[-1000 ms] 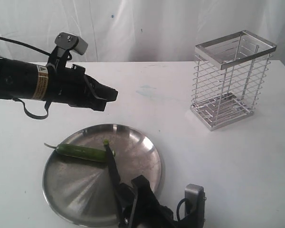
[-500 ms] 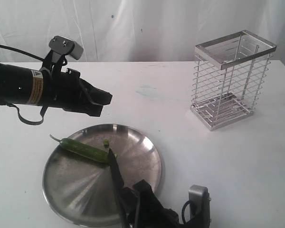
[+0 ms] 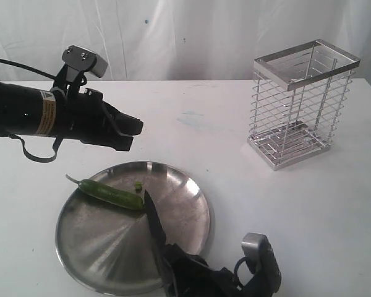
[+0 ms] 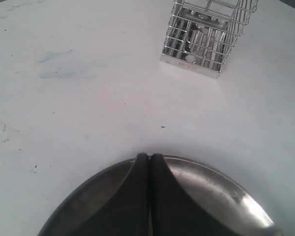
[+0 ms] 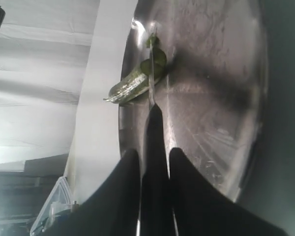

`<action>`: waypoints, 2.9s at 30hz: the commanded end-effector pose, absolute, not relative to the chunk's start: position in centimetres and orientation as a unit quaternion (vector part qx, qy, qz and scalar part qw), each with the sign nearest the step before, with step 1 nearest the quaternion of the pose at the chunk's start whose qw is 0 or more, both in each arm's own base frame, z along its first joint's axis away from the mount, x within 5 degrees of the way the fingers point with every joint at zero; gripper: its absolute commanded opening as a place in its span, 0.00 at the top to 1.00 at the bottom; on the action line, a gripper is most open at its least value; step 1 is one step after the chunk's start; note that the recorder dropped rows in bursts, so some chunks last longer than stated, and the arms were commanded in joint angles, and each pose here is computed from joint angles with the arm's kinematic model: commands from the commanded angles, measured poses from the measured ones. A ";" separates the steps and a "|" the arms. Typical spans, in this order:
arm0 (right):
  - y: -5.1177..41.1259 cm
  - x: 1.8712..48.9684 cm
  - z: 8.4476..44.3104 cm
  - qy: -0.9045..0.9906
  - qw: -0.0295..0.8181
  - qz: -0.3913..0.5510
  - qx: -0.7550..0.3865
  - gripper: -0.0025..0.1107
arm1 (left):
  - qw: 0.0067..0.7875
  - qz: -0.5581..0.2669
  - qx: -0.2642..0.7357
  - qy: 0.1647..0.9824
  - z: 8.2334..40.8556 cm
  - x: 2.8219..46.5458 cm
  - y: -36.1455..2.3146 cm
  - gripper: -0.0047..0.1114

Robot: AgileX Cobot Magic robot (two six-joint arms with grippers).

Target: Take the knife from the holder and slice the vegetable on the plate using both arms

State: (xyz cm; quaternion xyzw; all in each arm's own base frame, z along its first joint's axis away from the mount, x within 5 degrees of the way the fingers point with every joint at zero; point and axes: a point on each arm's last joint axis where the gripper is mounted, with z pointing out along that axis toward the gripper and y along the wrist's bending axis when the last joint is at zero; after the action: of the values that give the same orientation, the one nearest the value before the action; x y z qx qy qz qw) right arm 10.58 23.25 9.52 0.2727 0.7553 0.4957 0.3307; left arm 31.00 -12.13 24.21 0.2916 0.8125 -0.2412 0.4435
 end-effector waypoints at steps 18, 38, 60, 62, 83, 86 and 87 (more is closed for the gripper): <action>21.1 10.3 13.2 0.824 0.468 0.319 0.000 0.98 | 0.445 -0.248 0.296 0.808 24.5 30.6 -12.3 0.96; 23.2 11.1 18.8 0.813 0.506 0.059 -0.281 0.98 | 0.447 -0.241 0.293 0.810 24.5 30.7 -12.2 0.96; 24.4 10.5 19.0 0.701 0.521 0.006 -0.487 0.98 | 0.427 -0.238 0.302 0.819 23.1 31.0 -12.3 0.96; 24.6 10.3 18.8 0.685 0.508 -0.001 -0.522 0.98 | 0.427 -0.238 0.302 0.819 23.1 31.0 -12.3 0.96; 24.1 11.3 13.1 0.589 0.437 -0.201 -0.649 0.98 | 0.424 -0.248 0.306 0.815 23.2 30.8 -12.4 0.96; 24.2 11.1 12.0 0.588 0.418 -0.201 -0.662 0.98 | 0.424 -0.248 0.306 0.815 23.2 30.8 -12.4 0.96; 24.2 11.0 11.6 0.589 0.408 -0.196 -0.670 0.98 | 0.424 -0.248 0.306 0.815 23.2 30.8 -12.4 0.96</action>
State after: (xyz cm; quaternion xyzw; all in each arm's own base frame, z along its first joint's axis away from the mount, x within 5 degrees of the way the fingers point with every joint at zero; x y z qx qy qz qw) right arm 11.47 24.31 13.02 -0.6462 0.5787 -0.2154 0.4485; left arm 31.06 -12.29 23.25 0.2998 0.8163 -0.2470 0.4275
